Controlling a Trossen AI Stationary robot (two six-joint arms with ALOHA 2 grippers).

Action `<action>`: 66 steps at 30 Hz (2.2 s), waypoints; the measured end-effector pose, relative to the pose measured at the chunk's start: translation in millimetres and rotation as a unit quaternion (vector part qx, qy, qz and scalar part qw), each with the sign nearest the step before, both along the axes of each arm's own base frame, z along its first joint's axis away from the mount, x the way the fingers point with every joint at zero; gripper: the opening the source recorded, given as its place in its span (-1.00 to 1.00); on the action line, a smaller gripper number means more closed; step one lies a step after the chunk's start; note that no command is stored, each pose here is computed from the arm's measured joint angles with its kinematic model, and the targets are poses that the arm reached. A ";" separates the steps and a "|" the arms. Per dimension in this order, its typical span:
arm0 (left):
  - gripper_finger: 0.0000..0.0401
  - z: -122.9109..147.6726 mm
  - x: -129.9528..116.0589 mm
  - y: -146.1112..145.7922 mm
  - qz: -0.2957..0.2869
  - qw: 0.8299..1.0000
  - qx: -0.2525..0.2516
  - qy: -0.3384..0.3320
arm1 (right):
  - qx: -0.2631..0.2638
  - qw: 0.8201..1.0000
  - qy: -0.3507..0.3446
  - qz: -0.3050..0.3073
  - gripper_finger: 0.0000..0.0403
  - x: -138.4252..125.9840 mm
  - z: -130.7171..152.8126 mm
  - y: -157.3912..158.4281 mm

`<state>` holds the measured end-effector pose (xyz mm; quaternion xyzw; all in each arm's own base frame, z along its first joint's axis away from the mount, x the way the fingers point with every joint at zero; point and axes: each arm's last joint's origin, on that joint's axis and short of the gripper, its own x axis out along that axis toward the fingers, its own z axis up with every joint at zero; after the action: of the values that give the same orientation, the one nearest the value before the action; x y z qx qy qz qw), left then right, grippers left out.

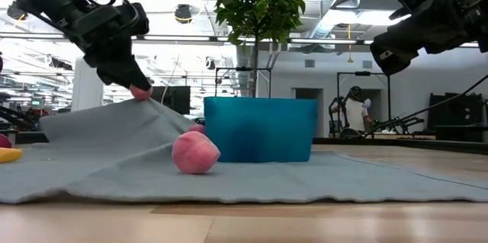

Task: Pick and placing Produce into tupperware
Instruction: Put the peach into the bin

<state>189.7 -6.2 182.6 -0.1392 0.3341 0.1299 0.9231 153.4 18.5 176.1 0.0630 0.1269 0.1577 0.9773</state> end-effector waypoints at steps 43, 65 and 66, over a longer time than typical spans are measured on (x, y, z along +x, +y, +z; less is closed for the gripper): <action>-0.42 9.7 -4.5 -0.1 0.014 0.999 -0.030 -0.034 | 0.046 0.989 0.135 0.023 -0.38 95.3 -80.5 36.1; -0.42 21.5 -17.3 -0.9 -0.007 0.998 -0.041 -0.055 | 0.045 0.976 0.213 0.001 -0.87 110.1 -113.2 39.6; -0.42 23.7 -19.6 -0.7 -0.006 0.997 -0.043 -0.061 | 0.046 0.976 0.214 0.000 -0.84 110.1 -113.1 39.6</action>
<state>170.1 -6.9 206.4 -0.1841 0.2836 0.1008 0.9357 263.5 58.2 62.9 0.1406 0.3255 0.1461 0.9235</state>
